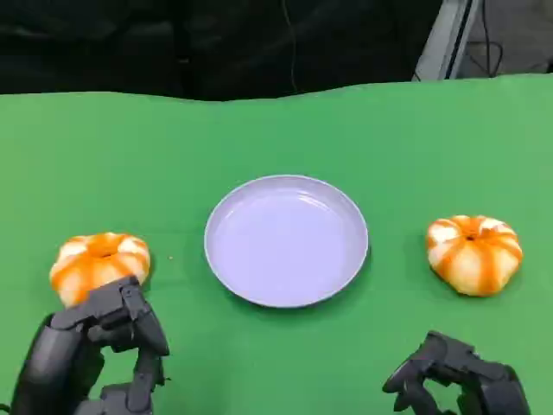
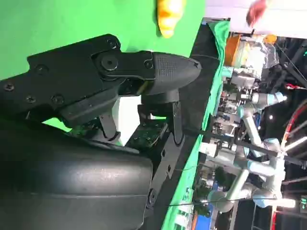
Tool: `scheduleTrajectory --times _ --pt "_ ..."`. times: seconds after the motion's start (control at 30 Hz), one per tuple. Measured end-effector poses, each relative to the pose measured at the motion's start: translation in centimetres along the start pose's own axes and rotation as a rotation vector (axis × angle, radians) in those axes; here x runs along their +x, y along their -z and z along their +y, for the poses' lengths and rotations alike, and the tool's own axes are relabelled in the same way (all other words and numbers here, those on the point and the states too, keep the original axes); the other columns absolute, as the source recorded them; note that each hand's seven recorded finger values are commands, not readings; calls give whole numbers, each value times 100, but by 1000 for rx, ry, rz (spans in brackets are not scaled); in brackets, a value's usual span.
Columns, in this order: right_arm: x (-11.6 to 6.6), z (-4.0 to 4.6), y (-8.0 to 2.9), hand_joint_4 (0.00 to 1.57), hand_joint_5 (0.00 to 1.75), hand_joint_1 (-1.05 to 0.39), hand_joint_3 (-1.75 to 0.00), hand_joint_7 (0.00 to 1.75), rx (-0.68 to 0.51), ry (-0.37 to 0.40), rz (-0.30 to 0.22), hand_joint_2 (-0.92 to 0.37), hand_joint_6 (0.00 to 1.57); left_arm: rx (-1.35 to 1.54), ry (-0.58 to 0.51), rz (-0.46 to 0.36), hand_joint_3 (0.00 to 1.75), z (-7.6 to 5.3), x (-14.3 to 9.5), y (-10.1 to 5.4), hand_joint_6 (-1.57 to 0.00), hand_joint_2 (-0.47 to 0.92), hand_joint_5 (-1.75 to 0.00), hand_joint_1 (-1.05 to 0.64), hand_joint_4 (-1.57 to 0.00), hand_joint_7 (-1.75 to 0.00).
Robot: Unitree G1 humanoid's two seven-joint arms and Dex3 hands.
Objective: Grasp the bread from the table and place it into the plate.
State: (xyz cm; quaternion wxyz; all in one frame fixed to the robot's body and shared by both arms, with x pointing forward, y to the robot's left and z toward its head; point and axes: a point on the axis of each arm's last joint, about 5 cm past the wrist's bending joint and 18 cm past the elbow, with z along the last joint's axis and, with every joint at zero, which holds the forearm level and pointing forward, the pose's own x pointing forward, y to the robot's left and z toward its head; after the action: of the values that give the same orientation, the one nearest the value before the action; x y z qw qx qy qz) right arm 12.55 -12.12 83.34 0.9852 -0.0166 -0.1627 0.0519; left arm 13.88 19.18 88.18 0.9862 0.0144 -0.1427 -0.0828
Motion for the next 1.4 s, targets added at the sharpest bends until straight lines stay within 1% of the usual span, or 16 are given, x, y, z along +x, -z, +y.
scheduleTrajectory --times 0.5,0.63,0.67,0.7,0.73,0.77,0.8,0.87,0.93,1.0,1.07,1.1,1.17,1.23,1.3,1.4 --pt "0 -2 2 80 158 -70 -47 125 9 1 6 -92 87 2 1 0 151 -1 0 0 -79 36 -175 8 -91 -163" --pt "-1 -1 2 80 158 -69 -48 125 9 1 6 -92 87 2 2 4 152 6 0 0 -79 38 -175 10 -86 -160" --pt "-1 -1 2 80 158 -69 -48 125 10 1 6 -92 87 4 6 9 121 13 0 0 -70 52 -152 7 -70 -129" --pt "-3 -1 2 80 158 -69 -48 125 9 1 7 -92 87 -4 13 20 98 23 2 -1 -68 61 -137 4 -65 -107" --pt "-5 -1 2 80 158 -69 -48 125 10 1 7 -92 87 -6 24 36 83 36 7 -8 -68 68 -129 3 -61 -92" --pt "-8 -1 1 80 158 -69 -48 125 10 1 8 -92 87 0 36 51 72 51 12 -18 -63 71 -119 2 -55 -78" --pt "-12 0 1 80 158 -69 -48 125 10 1 9 -92 87 10 44 62 67 66 18 -30 -62 73 -116 2 -53 -73" --pt "-16 0 1 80 158 -69 -48 125 10 2 10 -92 86 49 59 71 42 89 30 -58 -58 83 -102 -8 -48 -53" --pt "-17 2 0 80 158 -69 -48 125 11 1 10 -92 86 109 72 74 29 100 48 -81 -57 88 -96 -14 -46 -44" --pt "-16 4 -2 80 158 -69 -48 125 11 0 9 -92 86 163 78 82 20 121 59 -92 -55 91 -90 -21 -42 -37" --pt "-18 7 -3 80 159 -70 -48 126 12 -1 9 -92 86 214 83 88 10 140 79 -107 -48 92 -65 -42 -34 -18" --pt "-16 9 -4 80 159 -70 -48 126 13 -2 9 -92 86 271 100 110 9 163 100 -122 -47 92 -61 -45 -33 -14" --pt "-12 13 -8 80 159 -70 -48 126 13 -3 10 -92 86 377 120 152 8 223 135 -155 -46 92 -57 -48 -32 -11" --pt "-8 15 -12 80 159 -70 -48 126 14 -4 8 -92 86 424 121 163 8 250 166 -183 -46 92 -56 -48 -32 -11" --pt "-5 17 -15 80 159 -69 -48 126 13 -5 6 -92 86 449 122 164 5 250 186 -198 -41 92 -51 -52 -23 -6" --pt "-2 19 -15 80 159 -70 -48 126 10 -5 5 -92 86 573 148 194 4 294 238 -235 -37 92 -46 -57 -19 -3"
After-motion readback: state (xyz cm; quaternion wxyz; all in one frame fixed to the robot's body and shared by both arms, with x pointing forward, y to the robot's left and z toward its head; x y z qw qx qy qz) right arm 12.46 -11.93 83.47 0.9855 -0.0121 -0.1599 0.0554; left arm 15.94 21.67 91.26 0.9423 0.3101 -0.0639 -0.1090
